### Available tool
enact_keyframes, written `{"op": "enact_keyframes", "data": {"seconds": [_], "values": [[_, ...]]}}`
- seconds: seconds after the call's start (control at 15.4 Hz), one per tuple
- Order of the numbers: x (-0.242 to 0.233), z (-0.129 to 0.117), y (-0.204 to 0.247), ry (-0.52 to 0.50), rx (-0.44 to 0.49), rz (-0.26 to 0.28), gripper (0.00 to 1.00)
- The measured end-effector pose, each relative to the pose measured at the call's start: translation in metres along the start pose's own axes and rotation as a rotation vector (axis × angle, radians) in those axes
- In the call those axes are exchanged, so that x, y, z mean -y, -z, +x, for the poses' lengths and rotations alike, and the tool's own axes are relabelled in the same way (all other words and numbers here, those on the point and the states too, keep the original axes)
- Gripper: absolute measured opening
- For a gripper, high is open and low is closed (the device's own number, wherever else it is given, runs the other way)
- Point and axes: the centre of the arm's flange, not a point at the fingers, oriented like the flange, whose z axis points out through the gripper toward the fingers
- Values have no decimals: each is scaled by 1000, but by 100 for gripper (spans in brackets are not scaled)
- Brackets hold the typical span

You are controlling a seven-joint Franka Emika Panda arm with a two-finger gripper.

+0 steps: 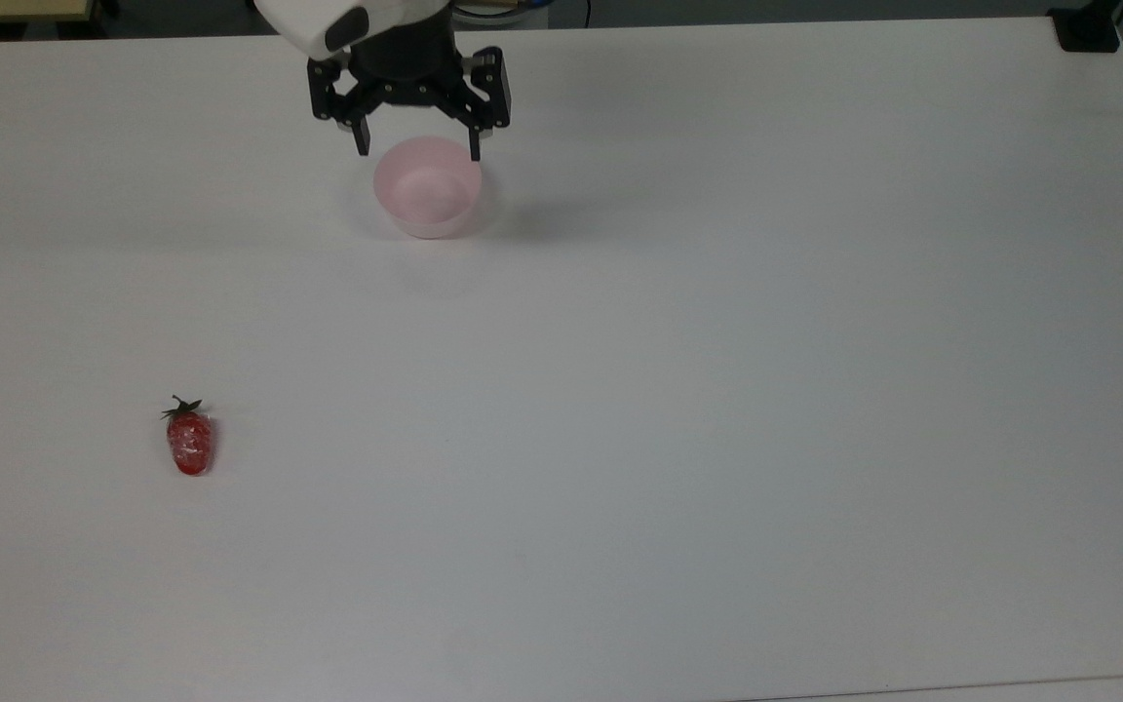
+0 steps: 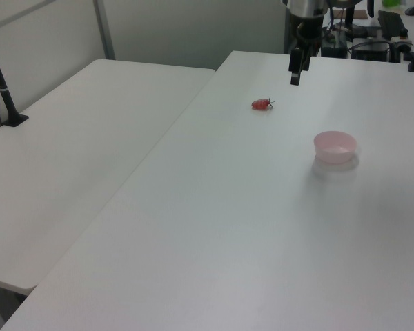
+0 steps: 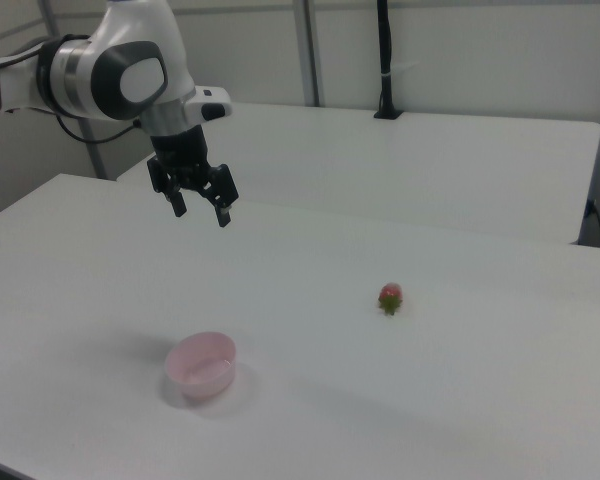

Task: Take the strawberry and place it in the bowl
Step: 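Move the open gripper from above the pink bowl to the red strawberry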

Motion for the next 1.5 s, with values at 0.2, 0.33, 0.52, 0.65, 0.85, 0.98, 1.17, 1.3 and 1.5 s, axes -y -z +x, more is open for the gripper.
{"op": "enact_keyframes", "data": {"seconds": [0.2,0.33,0.52,0.65,0.85,0.98,1.17,1.3,1.5], "values": [[-4,-1,4,-16,-2,-1,100],[-9,0,6,-24,-4,-2,100],[-9,2,4,-24,-2,-2,100],[-11,7,5,-17,-8,-3,100],[-21,18,-1,2,-7,-8,100],[-33,38,-31,78,24,-15,100],[-82,77,-83,171,-22,-42,100],[-108,94,-109,166,-68,-67,100],[-135,114,-147,153,-81,-116,100]]}}
